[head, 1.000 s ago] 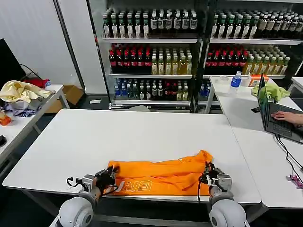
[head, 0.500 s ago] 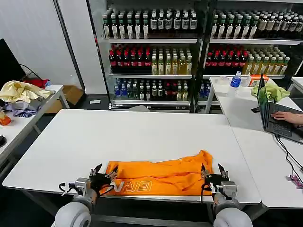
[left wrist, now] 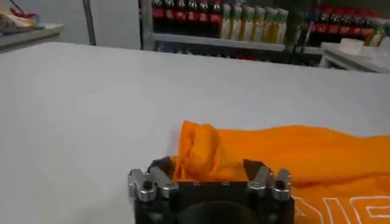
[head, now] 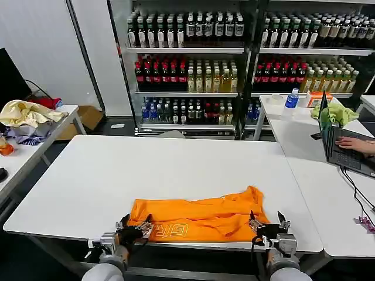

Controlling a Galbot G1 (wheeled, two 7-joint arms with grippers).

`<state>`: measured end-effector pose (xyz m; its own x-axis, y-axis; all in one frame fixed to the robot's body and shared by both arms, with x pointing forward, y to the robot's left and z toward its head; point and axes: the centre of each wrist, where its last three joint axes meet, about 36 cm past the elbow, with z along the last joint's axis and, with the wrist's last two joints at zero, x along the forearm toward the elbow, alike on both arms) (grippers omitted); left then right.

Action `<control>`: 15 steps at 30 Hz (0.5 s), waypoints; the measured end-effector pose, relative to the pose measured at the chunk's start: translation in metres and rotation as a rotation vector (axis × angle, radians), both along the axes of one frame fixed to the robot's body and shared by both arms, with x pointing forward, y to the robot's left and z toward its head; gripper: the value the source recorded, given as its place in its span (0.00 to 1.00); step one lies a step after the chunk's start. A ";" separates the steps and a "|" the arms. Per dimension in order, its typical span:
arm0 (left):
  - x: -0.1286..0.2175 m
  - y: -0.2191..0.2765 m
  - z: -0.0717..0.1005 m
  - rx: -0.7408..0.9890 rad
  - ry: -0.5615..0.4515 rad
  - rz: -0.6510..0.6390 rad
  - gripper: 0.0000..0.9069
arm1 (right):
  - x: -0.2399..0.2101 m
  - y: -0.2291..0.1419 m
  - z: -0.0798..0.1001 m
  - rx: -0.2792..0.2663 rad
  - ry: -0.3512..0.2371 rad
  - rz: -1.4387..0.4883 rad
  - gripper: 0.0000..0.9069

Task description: Fold and organize the clothes.

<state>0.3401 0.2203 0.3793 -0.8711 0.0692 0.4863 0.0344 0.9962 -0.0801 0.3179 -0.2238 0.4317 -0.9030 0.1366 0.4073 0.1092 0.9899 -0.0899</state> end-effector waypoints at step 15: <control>0.000 0.000 -0.003 -0.036 0.002 0.007 0.01 | -0.003 -0.001 0.002 -0.004 -0.006 0.001 1.00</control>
